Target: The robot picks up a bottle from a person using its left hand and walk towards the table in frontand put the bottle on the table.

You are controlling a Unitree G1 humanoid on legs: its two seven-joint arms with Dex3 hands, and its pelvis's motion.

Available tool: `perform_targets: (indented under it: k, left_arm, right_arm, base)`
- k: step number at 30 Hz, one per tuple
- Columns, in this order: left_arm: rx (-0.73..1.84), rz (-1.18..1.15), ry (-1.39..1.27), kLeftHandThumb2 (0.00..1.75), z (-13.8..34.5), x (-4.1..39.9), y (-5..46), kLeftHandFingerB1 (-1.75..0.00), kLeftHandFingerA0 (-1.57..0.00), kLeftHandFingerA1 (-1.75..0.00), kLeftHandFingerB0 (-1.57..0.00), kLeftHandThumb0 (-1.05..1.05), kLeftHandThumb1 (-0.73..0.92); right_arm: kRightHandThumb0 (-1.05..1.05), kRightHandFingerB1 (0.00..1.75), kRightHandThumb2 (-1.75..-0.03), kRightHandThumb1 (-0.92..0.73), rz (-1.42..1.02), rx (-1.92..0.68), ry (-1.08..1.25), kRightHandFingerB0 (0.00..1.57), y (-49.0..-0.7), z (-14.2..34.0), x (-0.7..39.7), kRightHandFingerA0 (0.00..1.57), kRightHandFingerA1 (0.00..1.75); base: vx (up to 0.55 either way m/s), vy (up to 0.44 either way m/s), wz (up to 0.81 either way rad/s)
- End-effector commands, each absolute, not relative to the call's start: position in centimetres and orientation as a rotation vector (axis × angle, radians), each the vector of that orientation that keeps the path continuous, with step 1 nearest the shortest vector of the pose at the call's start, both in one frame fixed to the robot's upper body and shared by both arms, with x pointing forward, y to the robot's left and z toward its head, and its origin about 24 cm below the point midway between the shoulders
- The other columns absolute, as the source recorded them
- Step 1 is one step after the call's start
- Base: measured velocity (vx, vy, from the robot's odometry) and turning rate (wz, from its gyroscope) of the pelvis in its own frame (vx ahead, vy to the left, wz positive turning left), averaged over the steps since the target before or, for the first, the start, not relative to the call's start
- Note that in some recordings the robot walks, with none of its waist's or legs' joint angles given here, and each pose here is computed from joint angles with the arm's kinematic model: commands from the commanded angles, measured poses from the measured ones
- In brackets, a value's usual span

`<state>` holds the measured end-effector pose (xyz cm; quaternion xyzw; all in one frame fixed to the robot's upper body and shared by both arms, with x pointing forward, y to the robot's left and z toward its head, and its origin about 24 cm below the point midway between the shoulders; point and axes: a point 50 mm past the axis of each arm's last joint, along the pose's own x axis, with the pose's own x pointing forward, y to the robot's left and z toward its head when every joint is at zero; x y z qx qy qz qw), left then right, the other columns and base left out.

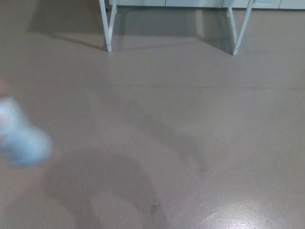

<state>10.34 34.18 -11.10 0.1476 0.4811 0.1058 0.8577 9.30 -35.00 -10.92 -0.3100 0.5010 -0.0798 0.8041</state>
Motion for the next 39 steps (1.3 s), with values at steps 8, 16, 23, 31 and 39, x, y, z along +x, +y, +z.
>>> perform_targets:
  k: [8,16,23,31,39]
  left_arm:
    - [0.304,0.204,0.987,0.60,-10.8,10.2,34.6,-0.33,-0.52,-0.46,-0.34,-0.24,0.69]
    - [0.222,0.235,0.953,0.88,-10.9,9.5,34.4,-0.47,-0.32,-0.58,-0.06,-0.25,0.42]
    - [0.084,-0.091,0.476,0.81,-7.3,12.0,29.5,-0.50,0.00,-0.48,-0.01,-0.29,0.21]
    - [0.194,-0.703,-0.012,0.73,4.6,12.6,19.4,-0.16,-0.06,-0.23,0.00,-0.56,0.37]
    - [0.234,-0.824,-0.110,0.74,7.3,12.7,16.5,-0.19,-0.07,-0.23,0.00,-0.55,0.36]
  right_arm:
    - [-0.16,0.41,-0.60,-0.67,-0.194,-0.682,1.033,0.55,-35.1,-10.7,9.6,0.71,0.48]
    - [-0.24,0.48,-0.68,-0.60,-0.173,-0.697,1.030,0.55,-35.0,-10.8,9.4,0.70,0.54]
    - [-0.25,0.47,-0.69,-0.62,-0.161,-0.713,1.048,0.54,-35.3,-10.7,9.1,0.73,0.55]
    - [-0.27,0.49,-0.72,-0.61,-0.158,-0.703,1.049,0.53,-35.3,-10.6,9.9,0.67,0.55]
    - [-0.29,0.49,-0.71,-0.60,-0.145,-0.706,1.060,0.55,-35.2,-10.7,10.0,0.70,0.57]
  base:
    - [0.00,0.000,0.00]
    - [0.00,0.000,0.00]
    - [0.00,0.000,0.00]
    - [0.00,0.000,0.00]
    - [0.00,0.000,0.00]
